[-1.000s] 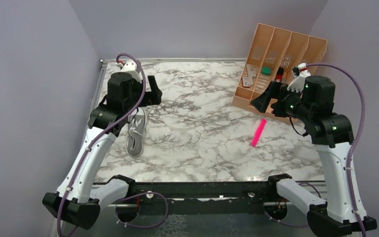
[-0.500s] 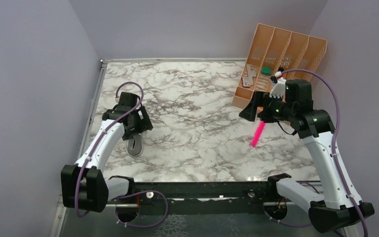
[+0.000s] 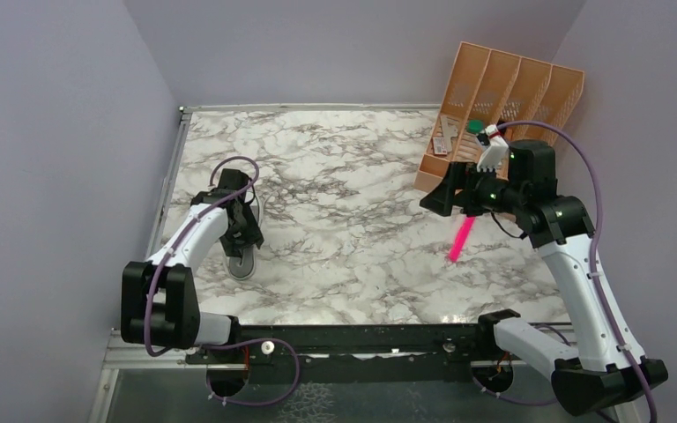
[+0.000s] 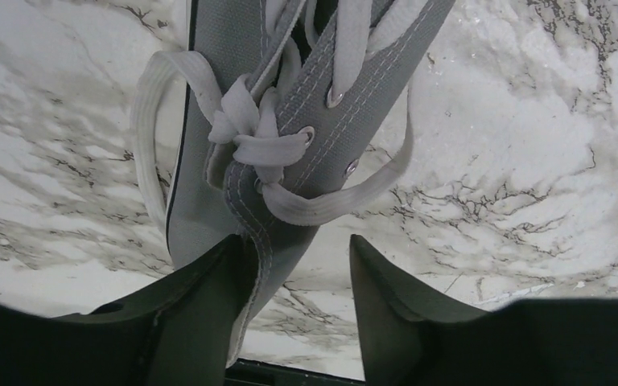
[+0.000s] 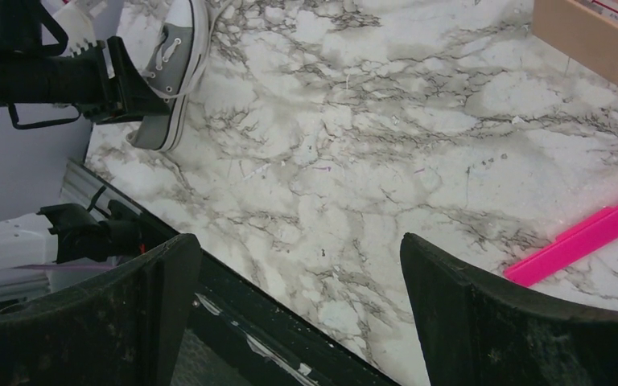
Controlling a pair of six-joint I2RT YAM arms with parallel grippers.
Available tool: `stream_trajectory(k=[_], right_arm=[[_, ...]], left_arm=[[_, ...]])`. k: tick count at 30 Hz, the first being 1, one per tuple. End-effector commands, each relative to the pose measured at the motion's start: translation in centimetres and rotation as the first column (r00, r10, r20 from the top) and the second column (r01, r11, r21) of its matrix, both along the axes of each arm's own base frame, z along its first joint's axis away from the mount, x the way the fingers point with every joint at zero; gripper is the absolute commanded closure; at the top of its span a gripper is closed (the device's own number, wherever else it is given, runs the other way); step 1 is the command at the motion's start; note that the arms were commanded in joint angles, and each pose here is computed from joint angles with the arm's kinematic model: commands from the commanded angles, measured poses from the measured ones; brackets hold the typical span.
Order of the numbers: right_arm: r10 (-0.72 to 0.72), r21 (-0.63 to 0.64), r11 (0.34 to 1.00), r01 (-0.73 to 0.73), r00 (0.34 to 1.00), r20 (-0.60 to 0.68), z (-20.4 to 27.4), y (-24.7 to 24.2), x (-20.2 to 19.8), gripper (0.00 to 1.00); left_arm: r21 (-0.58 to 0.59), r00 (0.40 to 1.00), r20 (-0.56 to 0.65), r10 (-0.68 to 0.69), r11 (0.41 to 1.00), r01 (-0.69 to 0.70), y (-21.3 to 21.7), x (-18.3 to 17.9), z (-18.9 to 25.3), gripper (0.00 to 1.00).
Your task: Tie the shoes
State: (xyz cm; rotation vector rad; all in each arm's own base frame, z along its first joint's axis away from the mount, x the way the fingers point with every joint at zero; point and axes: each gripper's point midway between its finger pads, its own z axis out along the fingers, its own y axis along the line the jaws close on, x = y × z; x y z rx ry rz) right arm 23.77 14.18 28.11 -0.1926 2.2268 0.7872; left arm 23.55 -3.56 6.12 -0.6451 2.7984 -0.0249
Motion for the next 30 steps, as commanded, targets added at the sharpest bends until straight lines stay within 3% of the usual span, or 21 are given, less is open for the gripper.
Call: stream_trajectory(k=[1, 2, 7, 12, 19, 27, 30], right_arm=[[0.046, 0.025, 0.999, -0.048, 0.997, 0.069, 1.1, 0.8, 0.2, 0.00], [0.048, 0.026, 0.998, -0.050, 0.996, 0.070, 1.1, 0.9, 0.3, 0.00], [0.050, 0.026, 0.998, -0.051, 0.998, 0.045, 0.2, 1.0, 0.5, 0.00], [0.063, 0.029, 0.998, -0.063, 0.998, 0.010, -0.9, 1.3, 0.9, 0.00], [0.081, 0.036, 0.996, -0.077, 0.988, -0.131, -4.5, 2.0, 1.7, 0.00], [0.148, 0.125, 0.986, -0.109, 0.919, -0.365, -9.8, 4.2, 3.2, 0.10], [0.173, 0.192, 0.977, -0.098, 0.888, -0.427, -11.2, 5.9, 4.5, 0.14]], left_arm=[[0.008, 1.000, -0.005, -0.013, 1.000, 0.013, 0.3, 0.3, -0.5, 0.53], [0.002, 1.000, -0.007, -0.020, 1.000, 0.021, 0.1, 0.4, -0.6, 0.54], [-0.054, 0.998, 0.001, -0.063, 0.997, 0.063, -1.2, 0.7, -0.4, 0.79], [-0.118, 0.990, 0.032, -0.137, 0.983, 0.140, -4.3, 1.1, 0.4, 0.95], [-0.271, 0.960, 0.073, -0.270, 0.921, 0.279, -12.6, 0.1, 1.1, 0.99], [-0.304, 0.865, 0.147, -0.480, 0.810, 0.502, -20.8, -1.5, 1.4, 1.00], [-0.302, 0.849, 0.166, -0.501, 0.794, 0.528, -21.4, -2.0, 1.8, 1.00]])
